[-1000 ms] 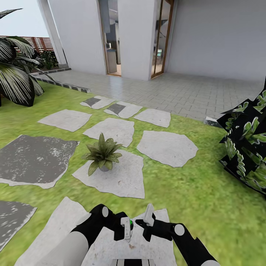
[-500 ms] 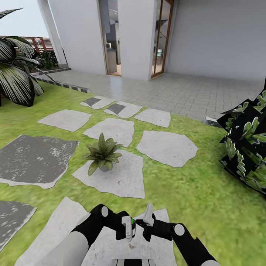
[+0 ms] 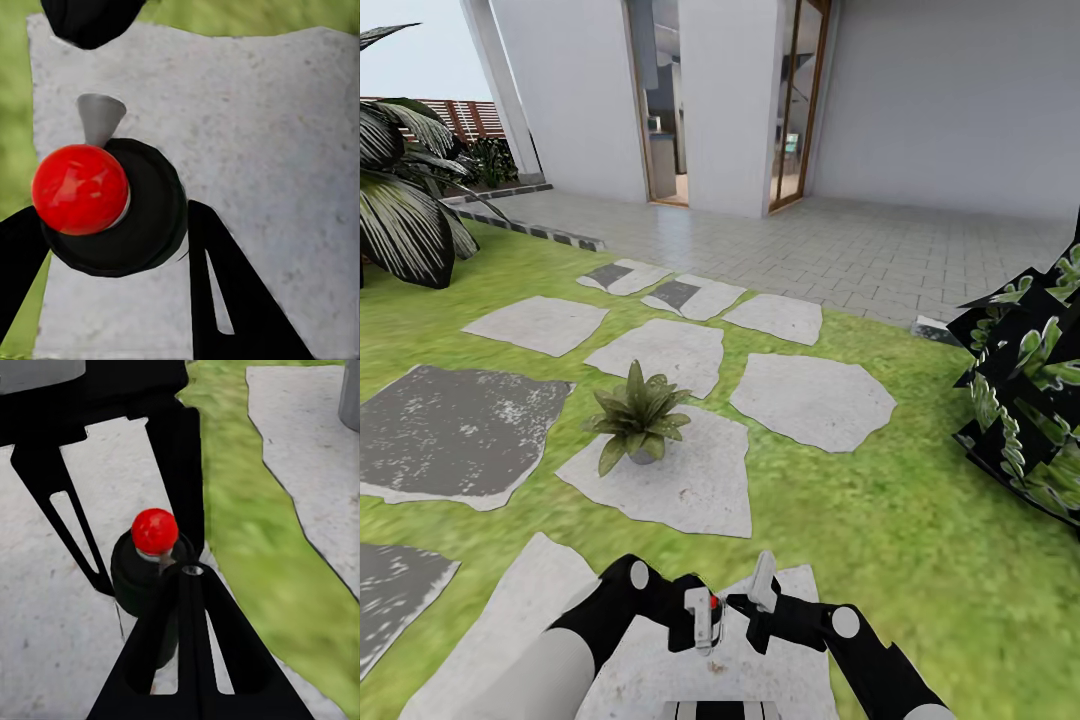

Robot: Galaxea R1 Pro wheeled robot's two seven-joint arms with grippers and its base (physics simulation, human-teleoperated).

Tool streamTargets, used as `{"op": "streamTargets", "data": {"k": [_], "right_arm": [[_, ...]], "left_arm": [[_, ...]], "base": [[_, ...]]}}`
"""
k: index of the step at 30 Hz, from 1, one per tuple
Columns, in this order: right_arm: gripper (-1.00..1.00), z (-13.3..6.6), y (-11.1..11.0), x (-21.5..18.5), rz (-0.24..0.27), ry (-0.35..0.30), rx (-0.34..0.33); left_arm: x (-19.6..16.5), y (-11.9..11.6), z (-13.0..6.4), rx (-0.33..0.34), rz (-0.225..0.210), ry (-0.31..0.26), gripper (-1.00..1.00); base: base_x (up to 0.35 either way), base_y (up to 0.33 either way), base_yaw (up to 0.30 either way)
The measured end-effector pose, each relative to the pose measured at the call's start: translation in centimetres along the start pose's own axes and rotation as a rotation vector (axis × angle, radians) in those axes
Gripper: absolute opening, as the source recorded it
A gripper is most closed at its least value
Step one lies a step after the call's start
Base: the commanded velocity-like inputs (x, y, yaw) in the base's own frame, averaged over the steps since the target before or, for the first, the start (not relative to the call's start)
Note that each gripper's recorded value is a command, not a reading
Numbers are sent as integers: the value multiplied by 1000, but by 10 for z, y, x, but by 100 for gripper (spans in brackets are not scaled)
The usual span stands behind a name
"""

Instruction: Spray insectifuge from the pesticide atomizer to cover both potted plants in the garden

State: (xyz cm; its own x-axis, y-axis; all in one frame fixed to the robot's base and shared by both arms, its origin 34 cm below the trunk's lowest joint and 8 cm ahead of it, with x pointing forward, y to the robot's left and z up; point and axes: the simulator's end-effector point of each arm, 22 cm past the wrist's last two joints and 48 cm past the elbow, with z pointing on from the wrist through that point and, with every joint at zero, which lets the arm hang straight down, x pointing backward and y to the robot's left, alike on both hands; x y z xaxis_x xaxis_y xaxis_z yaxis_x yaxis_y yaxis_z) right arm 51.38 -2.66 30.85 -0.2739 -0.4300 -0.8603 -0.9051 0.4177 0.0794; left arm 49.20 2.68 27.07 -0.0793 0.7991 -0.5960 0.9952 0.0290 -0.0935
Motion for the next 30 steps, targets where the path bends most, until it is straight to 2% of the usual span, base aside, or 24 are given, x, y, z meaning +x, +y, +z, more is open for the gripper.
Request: {"op": "streamTargets", "data": {"k": [8, 16, 17, 19, 22, 25, 28, 29, 30], "right_arm": [[-100, 0, 0, 0, -1, 1, -1], [-100, 0, 0, 2, -1, 4, -1], [100, -1, 0, 3, 0, 6, -1], [100, -1, 0, 4, 2, 9, -1], [100, -2, -2, 6, 4, 11, 7], [100, -5, -8, 8, 5, 14, 28], [100, -17, -40, 20, 1, 38, 152], [100, -24, -53, 28, 1, 55, 201], [100, -37, -68, 48, 13, 90, 265]], "left_arm": [[86, 10, -37, -32, -42, 120, -100], [171, 18, -88, -77, -102, 232, -100], [186, 18, -97, -80, -113, 253, -100], [208, 14, -110, -82, -134, 284, -100], [226, 6, -116, -72, -161, 306, -100], [234, 12, -120, -122, -194, 304, -100], [243, 29, -120, -252, -259, 280, -100], [246, 31, -118, -290, -297, 267, -100], [252, 31, -114, -346, -375, 239, -100]], "base": [[0, 0, 0], [0, 0, 0], [0, 0, 0], [0, 0, 0], [0, 0, 0], [0, 0, 0], [0, 0, 0], [0, 0, 0], [0, 0, 0]]}}
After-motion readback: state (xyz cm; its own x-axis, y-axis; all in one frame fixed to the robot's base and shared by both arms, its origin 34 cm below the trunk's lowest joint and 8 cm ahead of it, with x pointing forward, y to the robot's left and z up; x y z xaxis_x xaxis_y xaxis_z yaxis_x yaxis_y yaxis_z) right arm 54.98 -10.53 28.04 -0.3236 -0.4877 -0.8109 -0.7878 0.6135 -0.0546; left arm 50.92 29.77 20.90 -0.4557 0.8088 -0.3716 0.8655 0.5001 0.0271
